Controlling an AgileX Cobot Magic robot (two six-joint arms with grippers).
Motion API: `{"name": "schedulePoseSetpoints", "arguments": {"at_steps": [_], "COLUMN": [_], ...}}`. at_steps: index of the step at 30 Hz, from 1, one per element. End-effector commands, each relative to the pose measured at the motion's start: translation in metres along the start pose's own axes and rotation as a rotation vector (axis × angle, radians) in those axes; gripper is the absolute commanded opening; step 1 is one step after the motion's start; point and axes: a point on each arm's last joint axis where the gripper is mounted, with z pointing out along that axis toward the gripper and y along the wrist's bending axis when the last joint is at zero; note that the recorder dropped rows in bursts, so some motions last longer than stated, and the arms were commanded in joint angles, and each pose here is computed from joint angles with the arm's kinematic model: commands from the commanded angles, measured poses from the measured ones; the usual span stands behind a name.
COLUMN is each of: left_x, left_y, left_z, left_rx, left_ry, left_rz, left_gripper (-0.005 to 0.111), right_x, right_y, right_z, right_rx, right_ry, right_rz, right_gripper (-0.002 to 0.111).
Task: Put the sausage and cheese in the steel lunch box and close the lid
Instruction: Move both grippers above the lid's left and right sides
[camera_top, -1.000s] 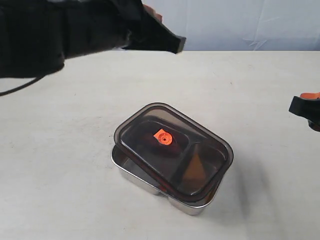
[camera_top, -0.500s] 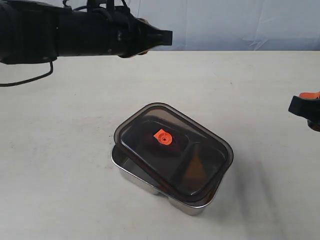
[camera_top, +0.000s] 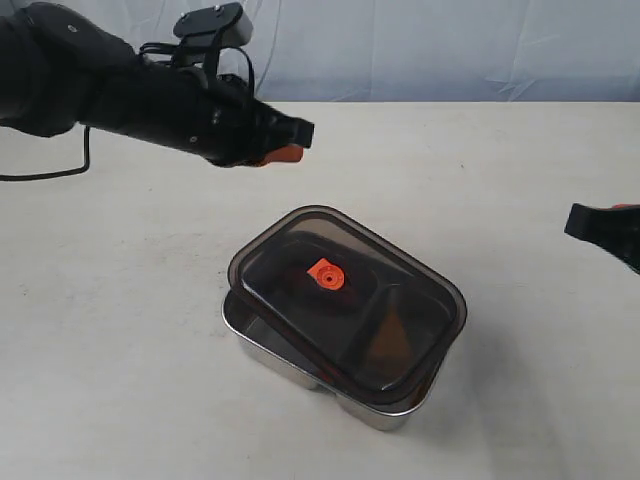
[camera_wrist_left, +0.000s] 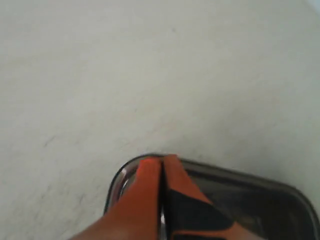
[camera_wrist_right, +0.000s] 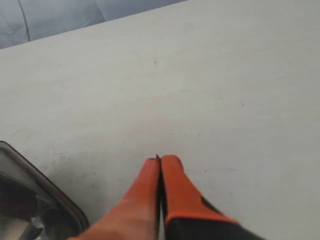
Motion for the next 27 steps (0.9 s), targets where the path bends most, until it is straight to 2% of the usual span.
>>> {"name": "schedulePoseSetpoints", "arguments": {"at_steps": [1, 4, 7, 11, 15, 20, 22, 27], "left_x": [0.006, 0.001, -0.003, -0.005, 0.004, 0.033, 0.044, 0.061], "left_y": [0.026, 0.041, 0.045, 0.04, 0.031, 0.023, 0.021, 0.02], "left_z": [-0.009, -0.016, -0.025, -0.047, -0.072, -0.099, -0.106, -0.114], "left_rx": [-0.095, -0.118, -0.126, -0.146, -0.173, -0.205, -0.211, -0.214], "left_ry": [0.11, 0.084, 0.059, -0.005, -0.059, -0.042, -0.04, -0.062], "left_rz": [-0.067, -0.133, -0.143, -0.125, -0.088, -0.009, -0.007, -0.04], "left_gripper": [0.0, 0.0, 0.0, 0.0, 0.0, 0.0, 0.0, 0.0], "right_x": [-0.003, -0.015, -0.031, -0.055, -0.075, -0.093, -0.098, -0.101], "right_y": [0.009, 0.021, 0.034, 0.066, 0.091, 0.086, 0.084, 0.088], "right_z": [0.008, 0.015, 0.032, 0.072, 0.118, 0.166, 0.177, 0.195], "right_rx": [-0.06, -0.094, -0.063, -0.08, -0.039, -0.028, -0.095, -0.416], "right_ry": [-0.026, -0.034, 0.001, 0.056, 0.135, 0.319, 0.401, 0.655], "right_rz": [-0.084, -0.096, -0.081, -0.127, -0.21, -0.171, -0.162, -0.159], "right_gripper": [0.0, 0.0, -0.001, -0.001, -0.001, -0.001, -0.001, -0.001]}}
